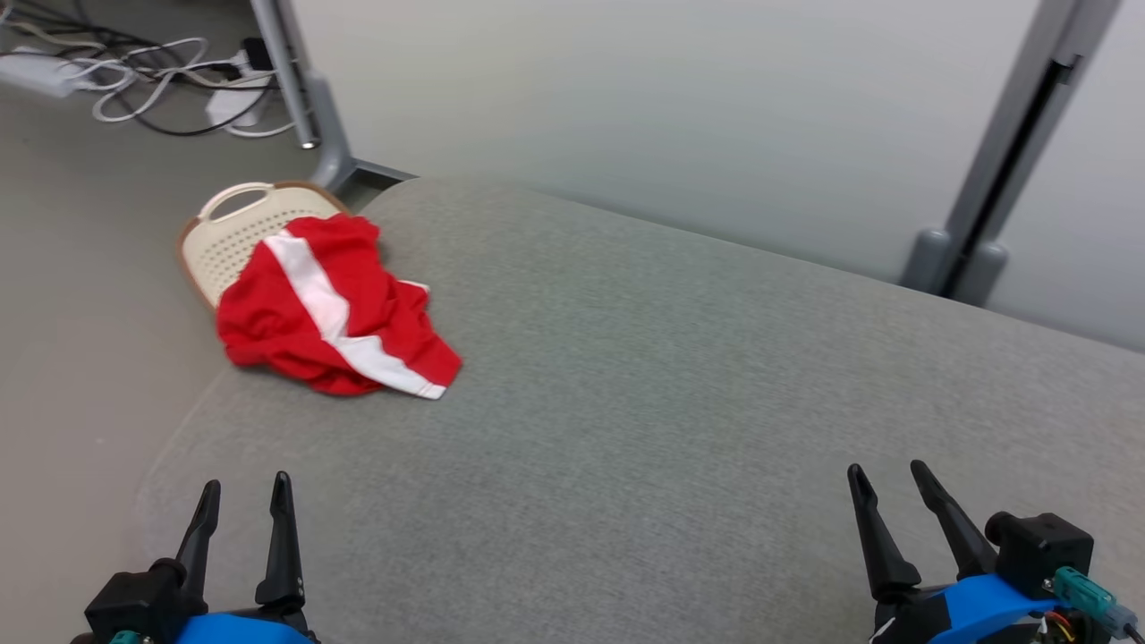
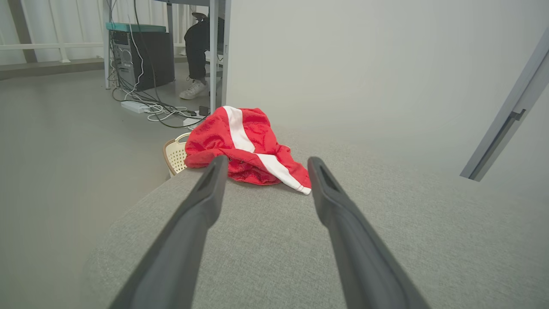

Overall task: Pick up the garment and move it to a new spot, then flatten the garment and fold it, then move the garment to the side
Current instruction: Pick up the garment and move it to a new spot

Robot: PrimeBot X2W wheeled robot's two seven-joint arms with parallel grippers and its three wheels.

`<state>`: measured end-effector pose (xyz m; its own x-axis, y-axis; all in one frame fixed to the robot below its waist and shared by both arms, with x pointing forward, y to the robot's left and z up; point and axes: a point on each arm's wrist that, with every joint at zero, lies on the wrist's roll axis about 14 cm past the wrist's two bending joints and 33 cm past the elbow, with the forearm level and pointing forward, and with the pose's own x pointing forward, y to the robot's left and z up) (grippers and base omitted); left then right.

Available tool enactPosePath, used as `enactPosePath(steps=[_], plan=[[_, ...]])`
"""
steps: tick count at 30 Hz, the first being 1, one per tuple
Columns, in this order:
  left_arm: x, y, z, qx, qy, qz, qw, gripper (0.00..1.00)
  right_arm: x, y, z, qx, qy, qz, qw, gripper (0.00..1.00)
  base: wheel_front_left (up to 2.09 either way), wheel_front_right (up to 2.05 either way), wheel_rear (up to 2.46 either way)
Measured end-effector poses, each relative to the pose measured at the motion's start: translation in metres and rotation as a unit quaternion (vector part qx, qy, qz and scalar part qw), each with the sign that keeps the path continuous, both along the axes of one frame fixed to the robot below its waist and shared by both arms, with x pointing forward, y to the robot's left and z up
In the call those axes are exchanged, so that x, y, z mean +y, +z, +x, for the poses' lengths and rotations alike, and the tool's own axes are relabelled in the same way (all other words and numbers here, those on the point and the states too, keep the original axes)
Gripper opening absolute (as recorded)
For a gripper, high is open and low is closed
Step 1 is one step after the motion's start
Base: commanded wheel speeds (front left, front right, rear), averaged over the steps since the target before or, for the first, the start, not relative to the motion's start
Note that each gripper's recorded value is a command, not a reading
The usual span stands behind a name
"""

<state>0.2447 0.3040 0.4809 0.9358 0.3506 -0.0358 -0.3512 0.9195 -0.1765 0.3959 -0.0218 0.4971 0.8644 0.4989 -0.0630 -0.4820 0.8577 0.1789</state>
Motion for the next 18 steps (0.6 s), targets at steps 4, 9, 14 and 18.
enactPosePath(steps=[4,9,14,18], plan=[[0.013,0.004,-0.020,-0.004,0.030,0.002,1.000,1.00,0.024,0.000,-0.001,-0.001,0.034,0.000,0.999,1.00,0.00,0.00,0.00],[0.023,0.003,-0.037,-0.003,0.059,-0.001,0.998,1.00,0.045,-0.003,-0.004,0.003,0.063,-0.001,0.998,1.00,0.00,0.00,0.00],[0.023,0.002,-0.038,0.002,0.063,-0.002,0.998,1.00,0.049,-0.006,-0.002,0.006,0.068,-0.001,0.998,1.00,0.00,0.00,0.00],[0.023,0.001,-0.037,0.001,0.062,-0.004,0.998,1.00,0.047,-0.006,-0.002,0.008,0.066,-0.001,0.998,1.00,0.00,0.00,0.00]])
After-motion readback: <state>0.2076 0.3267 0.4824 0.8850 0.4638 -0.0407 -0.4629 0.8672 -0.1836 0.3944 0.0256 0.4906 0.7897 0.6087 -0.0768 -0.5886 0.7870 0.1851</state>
